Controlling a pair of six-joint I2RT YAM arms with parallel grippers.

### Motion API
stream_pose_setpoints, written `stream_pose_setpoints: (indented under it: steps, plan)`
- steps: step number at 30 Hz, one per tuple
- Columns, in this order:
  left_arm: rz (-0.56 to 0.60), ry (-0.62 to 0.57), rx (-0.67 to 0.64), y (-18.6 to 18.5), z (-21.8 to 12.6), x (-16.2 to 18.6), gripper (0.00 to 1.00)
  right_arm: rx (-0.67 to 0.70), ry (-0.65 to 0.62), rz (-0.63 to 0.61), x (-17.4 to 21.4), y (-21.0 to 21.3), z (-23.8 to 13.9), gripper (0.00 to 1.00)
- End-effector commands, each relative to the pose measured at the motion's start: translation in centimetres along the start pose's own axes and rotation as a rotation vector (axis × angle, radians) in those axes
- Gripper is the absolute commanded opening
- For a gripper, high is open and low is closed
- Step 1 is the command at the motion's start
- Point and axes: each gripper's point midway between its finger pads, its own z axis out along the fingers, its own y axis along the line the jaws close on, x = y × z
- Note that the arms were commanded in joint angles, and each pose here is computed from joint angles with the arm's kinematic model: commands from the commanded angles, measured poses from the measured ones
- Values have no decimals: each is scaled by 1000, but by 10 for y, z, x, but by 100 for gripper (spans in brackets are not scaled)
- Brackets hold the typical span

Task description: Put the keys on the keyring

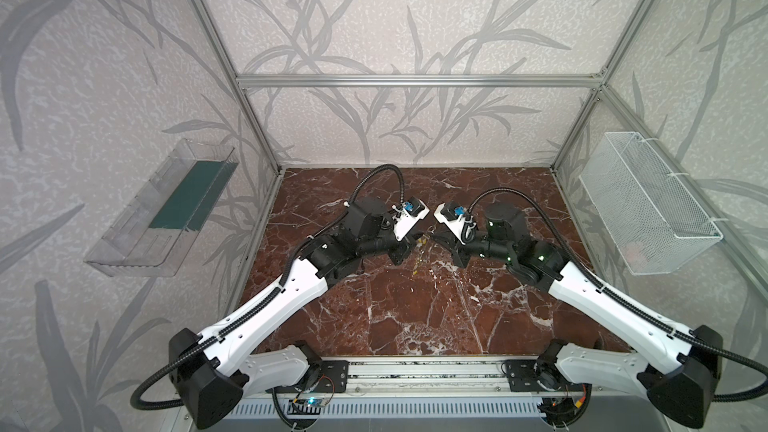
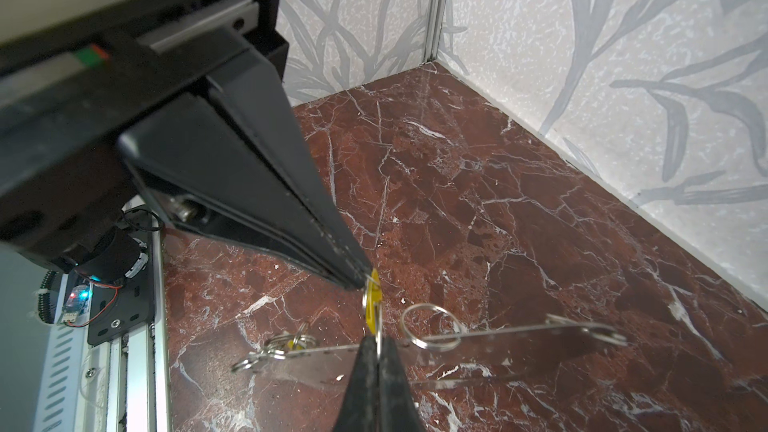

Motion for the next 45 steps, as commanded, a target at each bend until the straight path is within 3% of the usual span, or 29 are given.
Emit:
stream_pose_setpoints:
  steps: [1, 40, 45]
  plan:
    - [11, -44, -10, 0, -6, -10, 0, -15, -62, -12, -17, 6, -8, 0]
    - [31, -40, 69, -13, -2, -13, 0, -4, -40, -3, -14, 1, 0, 0]
    - [23, -51, 28, -6, -4, -12, 0, 19, -42, 11, -15, -3, 0, 0]
